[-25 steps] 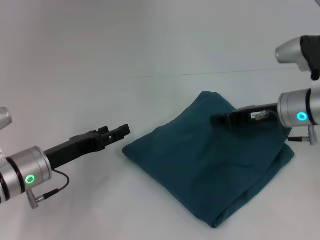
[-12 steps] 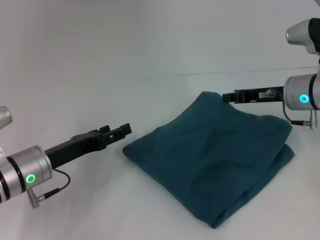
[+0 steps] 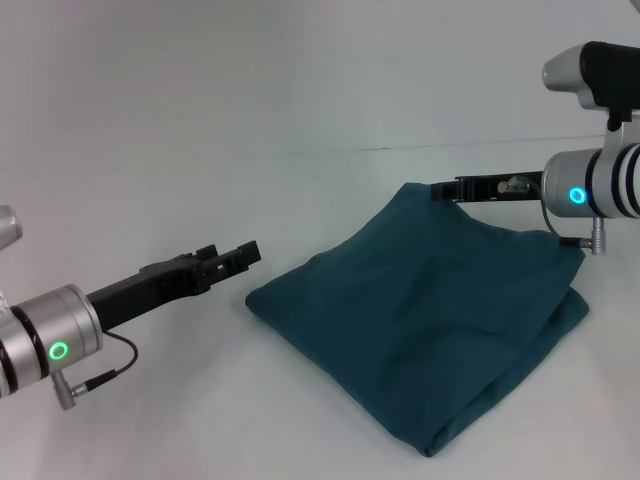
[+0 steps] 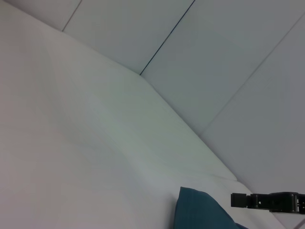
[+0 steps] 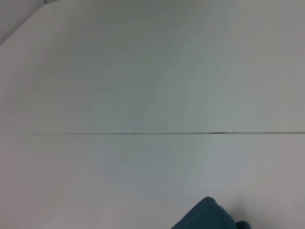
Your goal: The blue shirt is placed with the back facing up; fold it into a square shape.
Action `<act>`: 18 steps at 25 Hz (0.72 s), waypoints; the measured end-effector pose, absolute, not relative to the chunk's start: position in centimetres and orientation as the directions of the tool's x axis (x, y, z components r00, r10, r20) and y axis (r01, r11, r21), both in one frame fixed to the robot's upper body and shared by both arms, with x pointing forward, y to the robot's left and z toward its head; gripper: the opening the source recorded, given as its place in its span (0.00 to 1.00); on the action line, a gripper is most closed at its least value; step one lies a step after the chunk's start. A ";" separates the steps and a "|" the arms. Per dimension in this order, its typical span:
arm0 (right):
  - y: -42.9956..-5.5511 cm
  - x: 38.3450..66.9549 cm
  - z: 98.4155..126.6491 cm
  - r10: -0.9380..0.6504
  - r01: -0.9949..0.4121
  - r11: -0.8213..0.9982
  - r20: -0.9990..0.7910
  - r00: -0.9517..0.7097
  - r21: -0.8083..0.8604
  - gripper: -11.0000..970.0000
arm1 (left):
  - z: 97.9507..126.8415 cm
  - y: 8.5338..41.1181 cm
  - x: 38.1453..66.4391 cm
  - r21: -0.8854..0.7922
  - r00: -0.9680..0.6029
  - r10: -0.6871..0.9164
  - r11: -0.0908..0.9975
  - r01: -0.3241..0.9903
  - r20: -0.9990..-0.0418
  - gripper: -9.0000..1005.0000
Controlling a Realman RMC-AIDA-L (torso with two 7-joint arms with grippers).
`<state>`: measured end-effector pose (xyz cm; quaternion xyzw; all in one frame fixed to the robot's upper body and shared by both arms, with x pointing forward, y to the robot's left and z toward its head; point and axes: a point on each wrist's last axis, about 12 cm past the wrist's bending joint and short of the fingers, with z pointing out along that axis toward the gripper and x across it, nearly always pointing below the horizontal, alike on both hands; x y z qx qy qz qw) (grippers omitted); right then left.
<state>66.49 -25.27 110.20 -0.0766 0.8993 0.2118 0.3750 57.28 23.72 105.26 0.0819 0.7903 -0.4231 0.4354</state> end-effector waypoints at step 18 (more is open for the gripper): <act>-24.7 66.6 108.8 0.041 -0.242 0.925 -0.712 -0.701 0.292 0.55 | 105.4 24.6 57.4 -0.596 -0.607 -0.245 0.642 0.483 -0.756 0.87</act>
